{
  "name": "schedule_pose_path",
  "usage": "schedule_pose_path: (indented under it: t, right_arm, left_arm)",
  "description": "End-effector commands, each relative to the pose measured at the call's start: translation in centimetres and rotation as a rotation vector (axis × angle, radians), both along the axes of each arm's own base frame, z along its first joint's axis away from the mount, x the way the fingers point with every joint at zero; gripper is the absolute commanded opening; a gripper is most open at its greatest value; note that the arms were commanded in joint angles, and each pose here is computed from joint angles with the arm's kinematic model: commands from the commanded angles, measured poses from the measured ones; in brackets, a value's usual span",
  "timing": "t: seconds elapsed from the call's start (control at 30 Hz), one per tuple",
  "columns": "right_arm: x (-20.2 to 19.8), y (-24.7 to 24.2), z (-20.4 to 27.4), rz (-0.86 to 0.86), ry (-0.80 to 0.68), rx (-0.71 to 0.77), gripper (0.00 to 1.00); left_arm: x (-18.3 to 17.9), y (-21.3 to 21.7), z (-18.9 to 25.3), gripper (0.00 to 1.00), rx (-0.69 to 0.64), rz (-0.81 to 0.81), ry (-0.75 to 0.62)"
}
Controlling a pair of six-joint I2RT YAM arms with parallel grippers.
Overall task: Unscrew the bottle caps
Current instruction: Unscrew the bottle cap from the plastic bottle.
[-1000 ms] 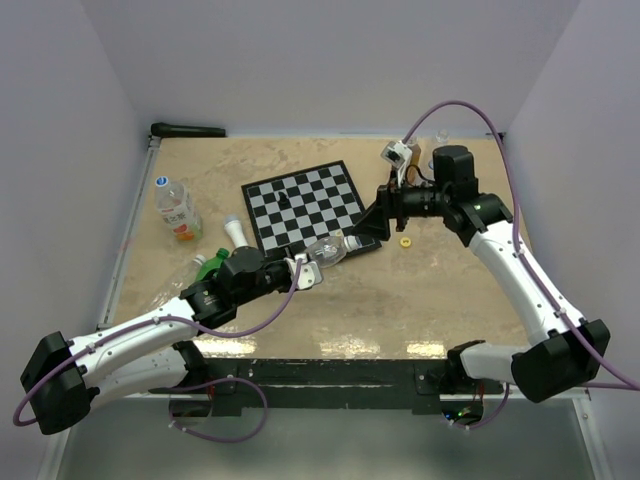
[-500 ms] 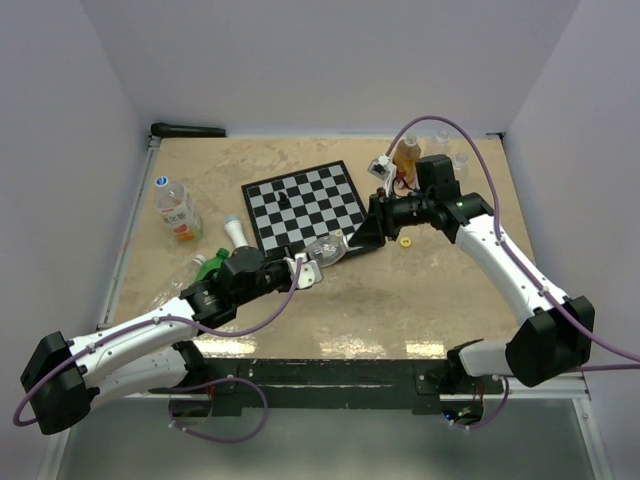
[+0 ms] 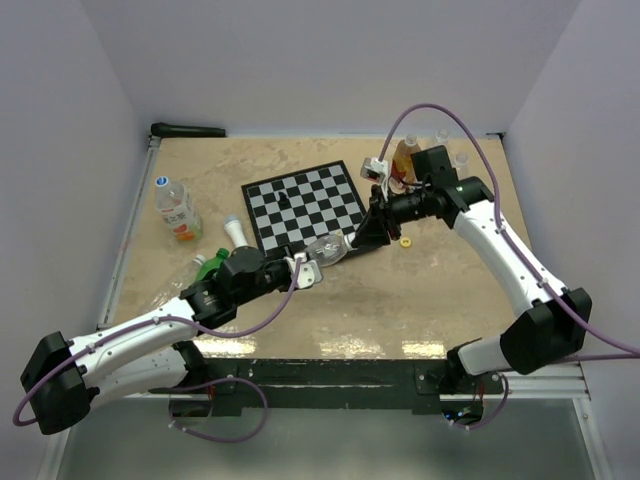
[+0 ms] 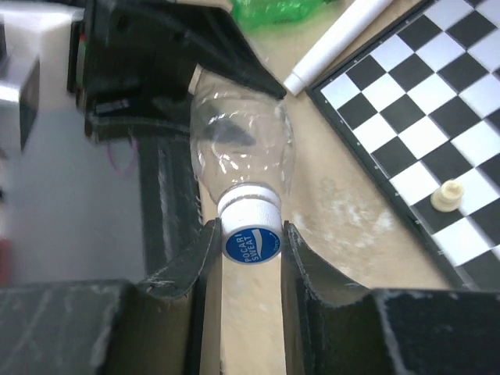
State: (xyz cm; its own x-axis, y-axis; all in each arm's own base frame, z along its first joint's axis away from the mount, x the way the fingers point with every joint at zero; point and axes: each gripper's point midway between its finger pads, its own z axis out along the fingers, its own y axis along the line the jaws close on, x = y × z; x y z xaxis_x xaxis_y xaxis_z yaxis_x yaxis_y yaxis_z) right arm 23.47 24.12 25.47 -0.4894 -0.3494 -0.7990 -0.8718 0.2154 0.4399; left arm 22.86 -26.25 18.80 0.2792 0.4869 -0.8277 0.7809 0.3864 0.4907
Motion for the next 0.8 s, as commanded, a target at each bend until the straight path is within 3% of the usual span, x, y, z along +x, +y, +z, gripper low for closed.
schedule_pose_path:
  t: [0.0,0.07,0.17,0.27,0.77]
  right_arm:
    - [-1.3,-1.2,0.5,0.334,-0.370,-0.066,0.00]
    - [-0.8,-1.6,0.7,0.407,-0.506,-0.090,0.00]
    - [-0.4,-2.3,1.7,0.542,-0.873,-0.108,0.00]
    - [0.0,-2.5,2.8,0.585,-1.142,-0.130,0.00]
    - [-1.9,-2.1,2.7,0.551,-1.038,-0.046,0.02]
  left_arm:
    - [-0.3,-0.9,1.4,0.02,-0.048,-0.040,0.008]
    - [-0.8,-1.3,1.3,0.02,-0.049,-0.076,0.020]
    - [-1.2,-1.6,0.8,0.02,-0.039,-0.099,0.039]
    - [-1.2,-1.6,0.6,0.02,-0.033,-0.100,0.045]
    - [-1.2,-1.8,0.4,0.02,-0.026,-0.106,0.052]
